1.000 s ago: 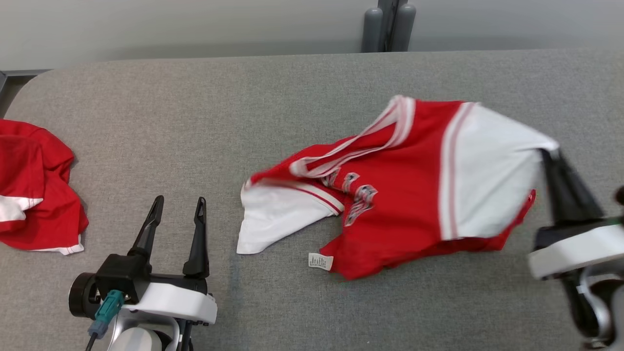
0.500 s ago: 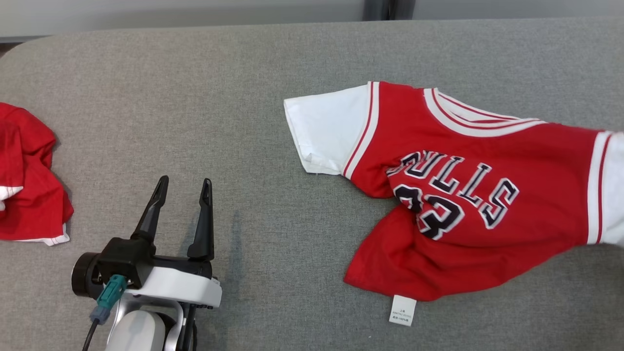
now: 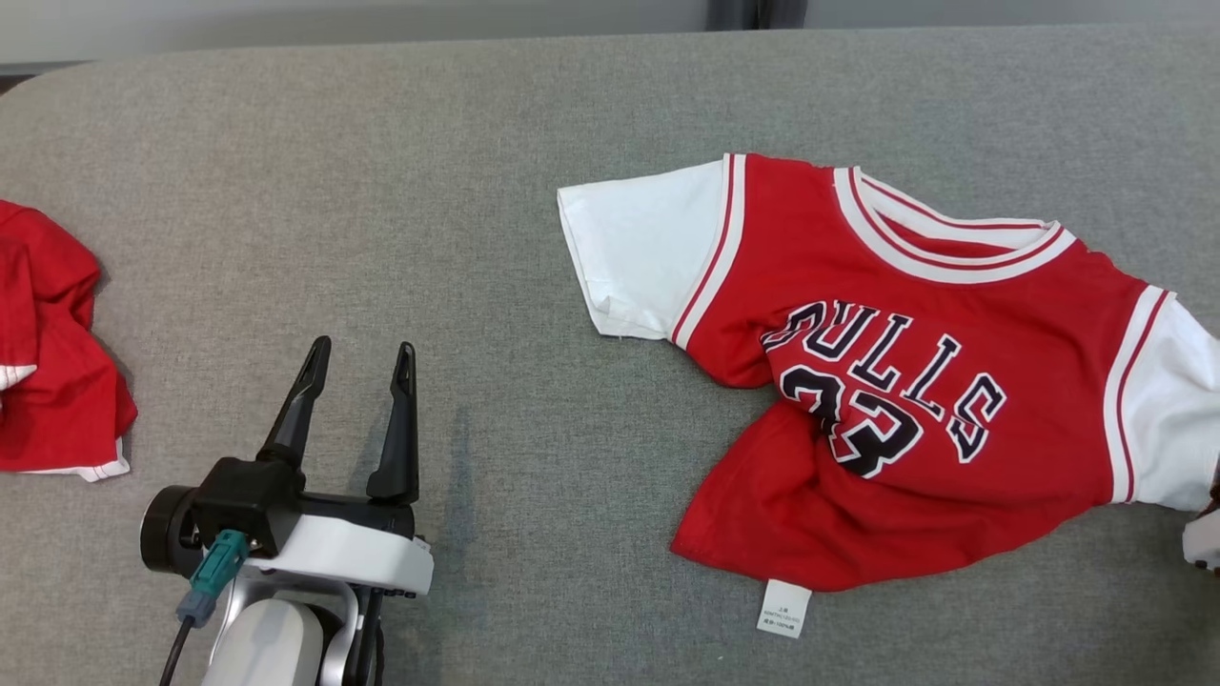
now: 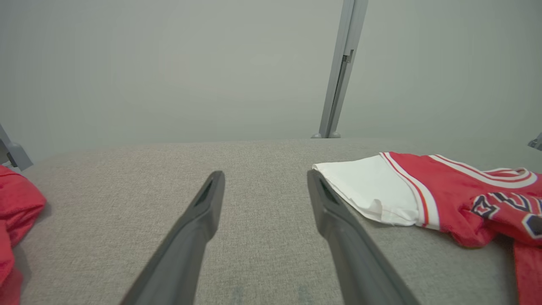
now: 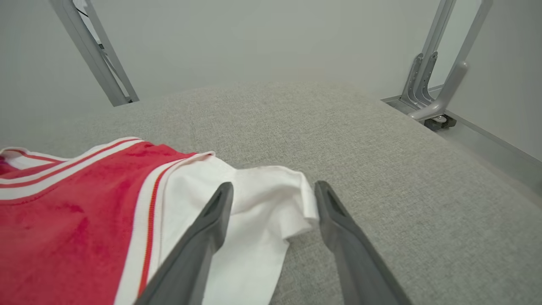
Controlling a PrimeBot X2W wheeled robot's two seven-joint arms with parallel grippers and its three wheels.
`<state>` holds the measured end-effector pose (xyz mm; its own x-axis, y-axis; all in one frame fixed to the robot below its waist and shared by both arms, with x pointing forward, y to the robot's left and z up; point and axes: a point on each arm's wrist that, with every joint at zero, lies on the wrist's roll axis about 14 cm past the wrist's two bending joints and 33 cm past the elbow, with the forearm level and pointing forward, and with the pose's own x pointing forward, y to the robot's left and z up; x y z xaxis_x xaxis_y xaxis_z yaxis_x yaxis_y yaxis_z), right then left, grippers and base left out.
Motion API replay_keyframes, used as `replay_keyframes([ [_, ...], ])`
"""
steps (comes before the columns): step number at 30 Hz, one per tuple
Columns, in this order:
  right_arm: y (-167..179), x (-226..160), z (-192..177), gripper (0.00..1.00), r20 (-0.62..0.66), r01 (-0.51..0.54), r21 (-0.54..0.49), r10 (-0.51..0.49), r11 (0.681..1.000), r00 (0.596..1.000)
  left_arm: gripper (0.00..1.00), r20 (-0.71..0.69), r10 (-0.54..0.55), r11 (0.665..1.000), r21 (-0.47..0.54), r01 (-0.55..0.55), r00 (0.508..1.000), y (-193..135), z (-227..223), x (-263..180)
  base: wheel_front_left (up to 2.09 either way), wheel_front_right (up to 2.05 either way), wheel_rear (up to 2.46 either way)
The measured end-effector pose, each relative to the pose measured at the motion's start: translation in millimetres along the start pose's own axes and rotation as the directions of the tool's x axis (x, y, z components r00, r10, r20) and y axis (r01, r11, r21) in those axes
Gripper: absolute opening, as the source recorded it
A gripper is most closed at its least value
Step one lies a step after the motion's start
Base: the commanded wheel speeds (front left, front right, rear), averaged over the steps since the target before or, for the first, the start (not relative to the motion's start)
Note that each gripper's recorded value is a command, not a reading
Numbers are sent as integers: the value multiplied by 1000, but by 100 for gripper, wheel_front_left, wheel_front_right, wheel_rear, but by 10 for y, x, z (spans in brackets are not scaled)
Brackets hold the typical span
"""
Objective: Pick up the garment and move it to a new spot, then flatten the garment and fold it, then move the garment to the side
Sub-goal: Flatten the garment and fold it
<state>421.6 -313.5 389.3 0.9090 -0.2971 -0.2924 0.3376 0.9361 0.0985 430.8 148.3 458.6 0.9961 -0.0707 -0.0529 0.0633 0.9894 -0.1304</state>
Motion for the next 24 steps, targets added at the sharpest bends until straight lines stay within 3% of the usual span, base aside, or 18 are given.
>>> replay_keyframes([
  [7, 248, -101, 462, 100, 171, -70, -4, 70, 998, 983, 100, 16, 1, 1000, 3, -1, 1000, 0, 79, -89, 0, 0, 0],
  [13, 631, -339, 819, 100, 290, -181, -39, 184, 983, 939, 100, 33, -2, 1000, 7, 2, 999, -19, 165, -187, 0, 0, 0],
  [24, 1126, -885, 913, 100, 282, -343, -78, 350, 936, 893, 100, 34, -8, 1000, 3, 8, 999, -65, 231, -433, 0, 0, 0],
])
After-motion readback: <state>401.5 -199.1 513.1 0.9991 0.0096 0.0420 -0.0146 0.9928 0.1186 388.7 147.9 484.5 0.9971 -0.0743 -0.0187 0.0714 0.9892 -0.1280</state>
